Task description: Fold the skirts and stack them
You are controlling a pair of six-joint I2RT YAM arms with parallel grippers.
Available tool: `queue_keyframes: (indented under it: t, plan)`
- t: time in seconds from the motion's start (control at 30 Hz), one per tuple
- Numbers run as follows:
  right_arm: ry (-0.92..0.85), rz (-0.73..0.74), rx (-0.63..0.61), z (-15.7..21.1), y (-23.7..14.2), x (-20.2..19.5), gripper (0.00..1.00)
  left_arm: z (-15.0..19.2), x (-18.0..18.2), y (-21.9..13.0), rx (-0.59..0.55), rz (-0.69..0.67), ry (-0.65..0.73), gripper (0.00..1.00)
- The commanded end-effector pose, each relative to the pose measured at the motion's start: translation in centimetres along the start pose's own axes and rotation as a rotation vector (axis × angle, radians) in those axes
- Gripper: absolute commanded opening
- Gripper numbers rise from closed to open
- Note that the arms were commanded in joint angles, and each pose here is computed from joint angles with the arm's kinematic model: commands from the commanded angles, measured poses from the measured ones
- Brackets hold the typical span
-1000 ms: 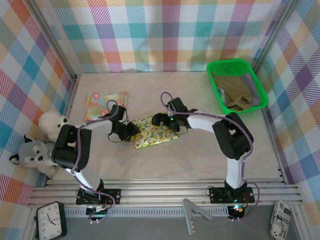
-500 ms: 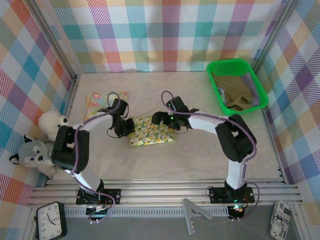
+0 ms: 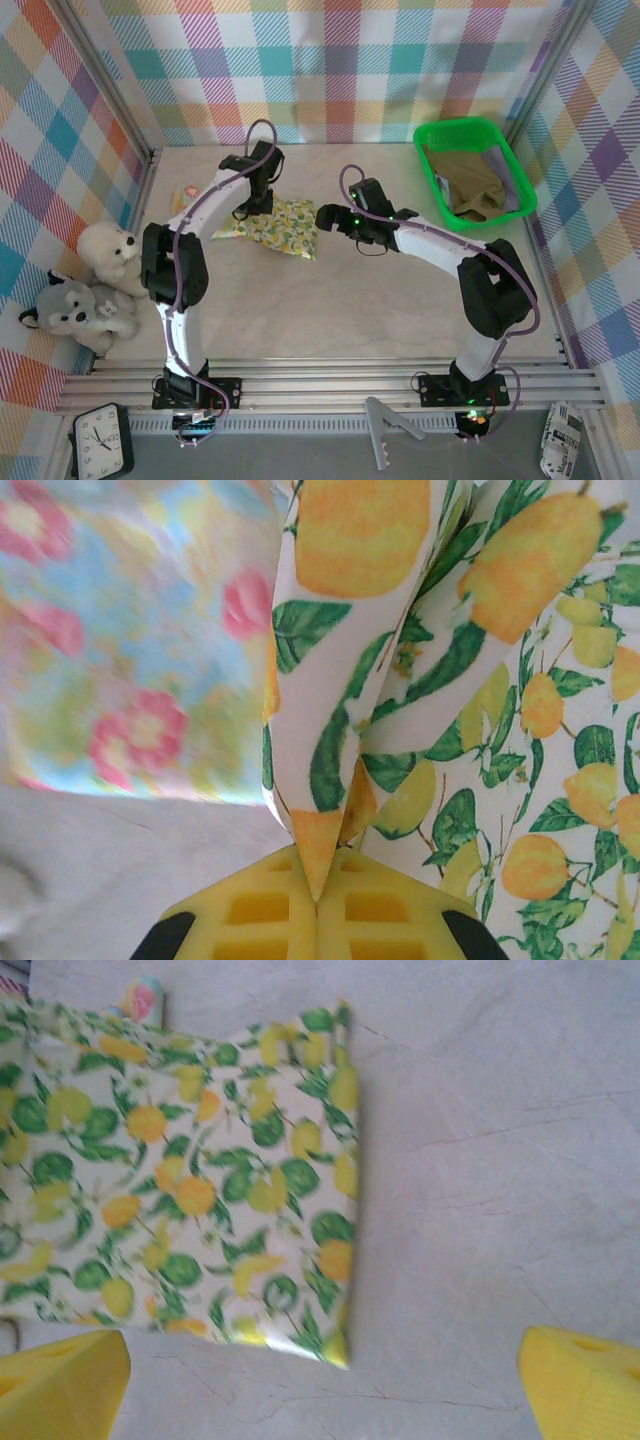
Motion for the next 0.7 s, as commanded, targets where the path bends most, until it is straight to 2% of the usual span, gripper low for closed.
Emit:
queue_keyframes:
  t: [0.0,0.1,0.3,0.47,0.67]
  plan:
    - [-0.007,0.019,-0.014,0.0,-1.2,-0.3,0.99,-2.4,3.7,-2.2,-0.042,-0.19,0.124,0.0]
    - [-0.006,0.023,-0.016,0.0,-1.3,-0.3,0.99,-4.1,5.1,-3.3,-0.066,-0.241,0.144,0.0]
    - [-0.009,0.032,-0.012,0.1,-1.3,-0.5,0.99,-6.0,7.1,-5.4,-0.091,-0.176,0.12,0.0]
    - [-0.009,0.031,-0.011,0.1,-1.1,-0.5,0.99,-6.0,8.0,-6.1,-0.075,0.004,0.085,0.0]
    - [-0.013,0.031,-0.001,0.1,-0.8,-0.4,0.99,-5.4,10.9,-5.1,-0.027,0.096,0.038,0.0]
Point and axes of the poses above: each hand's point on the last joint's axis, 136 mm out from that joint toward the fingers, its own y axis out along the fingers, its own x axis along the line the jaws close on, z = x × y, the point moved 2 cm from there along -y, back along the fingers, and after that the axes turned 2 degrees about -y, right-handed, at the moved point
